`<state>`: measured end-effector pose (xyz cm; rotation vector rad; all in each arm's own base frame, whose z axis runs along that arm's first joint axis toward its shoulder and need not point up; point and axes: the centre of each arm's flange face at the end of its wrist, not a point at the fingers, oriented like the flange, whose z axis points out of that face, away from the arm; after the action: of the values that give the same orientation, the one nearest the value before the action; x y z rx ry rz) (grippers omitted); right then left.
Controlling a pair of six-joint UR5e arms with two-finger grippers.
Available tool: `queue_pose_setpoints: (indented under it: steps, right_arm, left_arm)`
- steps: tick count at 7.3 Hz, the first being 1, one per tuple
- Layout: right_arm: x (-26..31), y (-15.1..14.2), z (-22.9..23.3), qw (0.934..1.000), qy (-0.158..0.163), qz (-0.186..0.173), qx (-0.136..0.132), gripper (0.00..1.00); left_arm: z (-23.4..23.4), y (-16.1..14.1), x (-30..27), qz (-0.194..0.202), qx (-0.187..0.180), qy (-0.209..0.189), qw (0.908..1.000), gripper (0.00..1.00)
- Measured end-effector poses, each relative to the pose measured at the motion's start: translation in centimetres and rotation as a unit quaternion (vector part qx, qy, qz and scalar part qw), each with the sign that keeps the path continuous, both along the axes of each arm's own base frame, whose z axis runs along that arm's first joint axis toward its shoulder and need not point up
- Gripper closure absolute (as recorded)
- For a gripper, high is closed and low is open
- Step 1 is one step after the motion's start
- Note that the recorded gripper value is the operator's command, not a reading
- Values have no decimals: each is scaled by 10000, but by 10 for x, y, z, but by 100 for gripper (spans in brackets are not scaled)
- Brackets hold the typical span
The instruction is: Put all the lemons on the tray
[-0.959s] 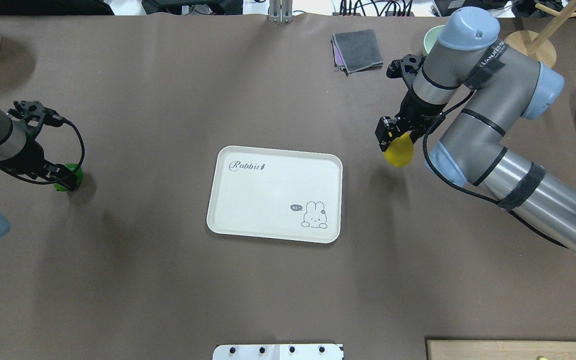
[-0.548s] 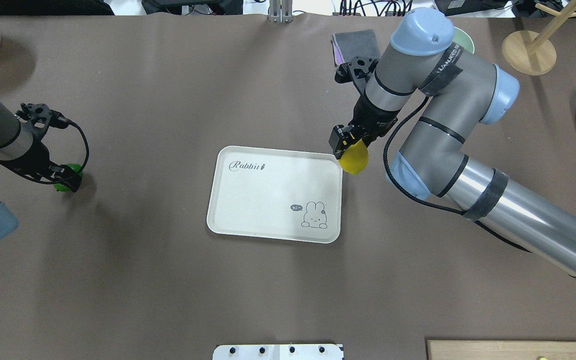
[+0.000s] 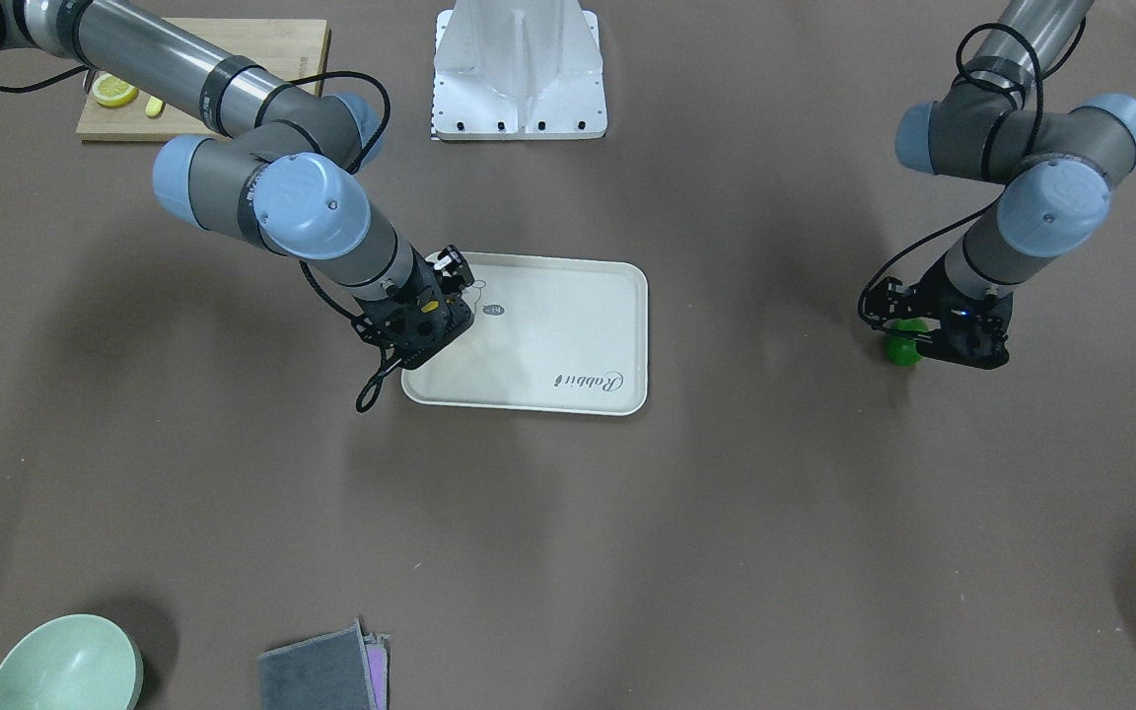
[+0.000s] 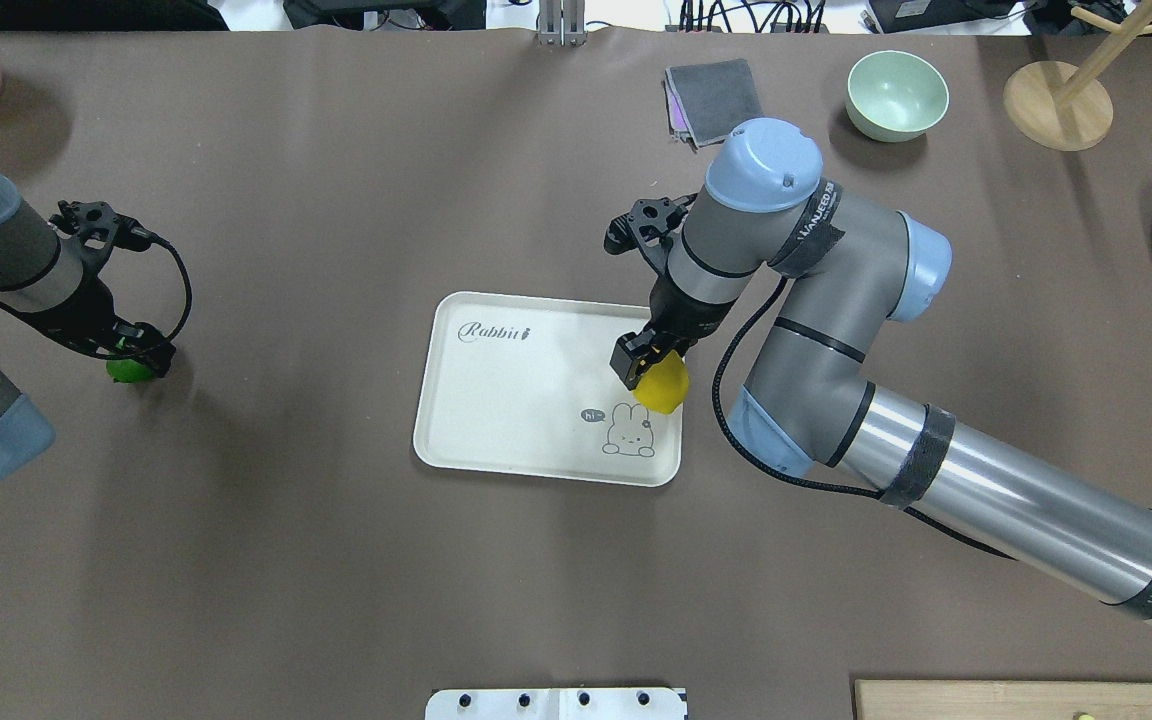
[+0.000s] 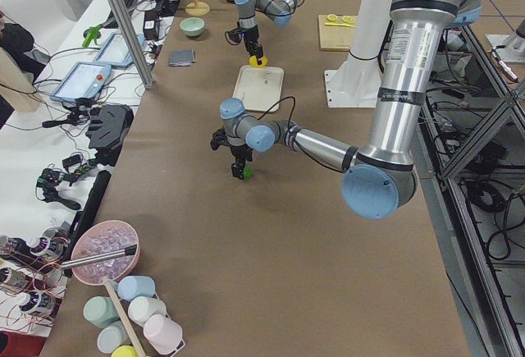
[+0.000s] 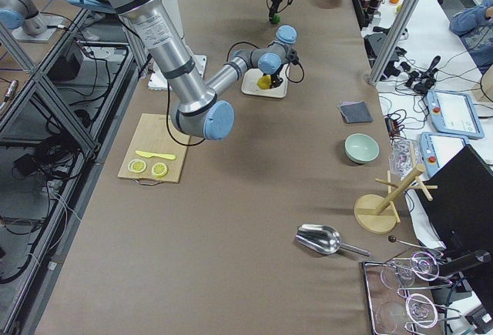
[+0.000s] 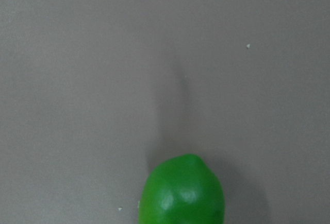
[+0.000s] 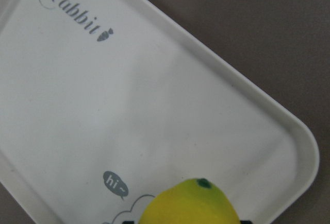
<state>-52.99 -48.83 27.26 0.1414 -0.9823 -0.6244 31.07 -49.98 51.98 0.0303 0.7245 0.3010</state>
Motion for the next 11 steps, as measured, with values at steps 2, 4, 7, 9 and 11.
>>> queue_pose_setpoints:
  steps: [2, 4, 7, 9, 11]
  right_arm:
    - [-9, 1, 6, 10000, 40, -59, 46, 5]
    - [-10, -5, 9, 10000, 14, -3, 56, 2]
    - [41, -48, -10, 9992, -186, 357, -2, 1]
    - [95, -77, 13, 9976, -199, 619, -220, 1]
    - [160, -88, 66, 9947, -89, 906, -469, 1]
  left_arm:
    - [2, -1, -1, -21, -33, -7, 10000, 84]
    - [-1, -5, -12, -78, -167, 133, 9997, 100]
    - [-36, -16, -55, -271, -295, 639, 9972, 100]
    - [-92, -22, -49, -507, -466, 878, 9938, 100]
    - [-143, -27, -16, -768, -763, 1034, 9887, 100]
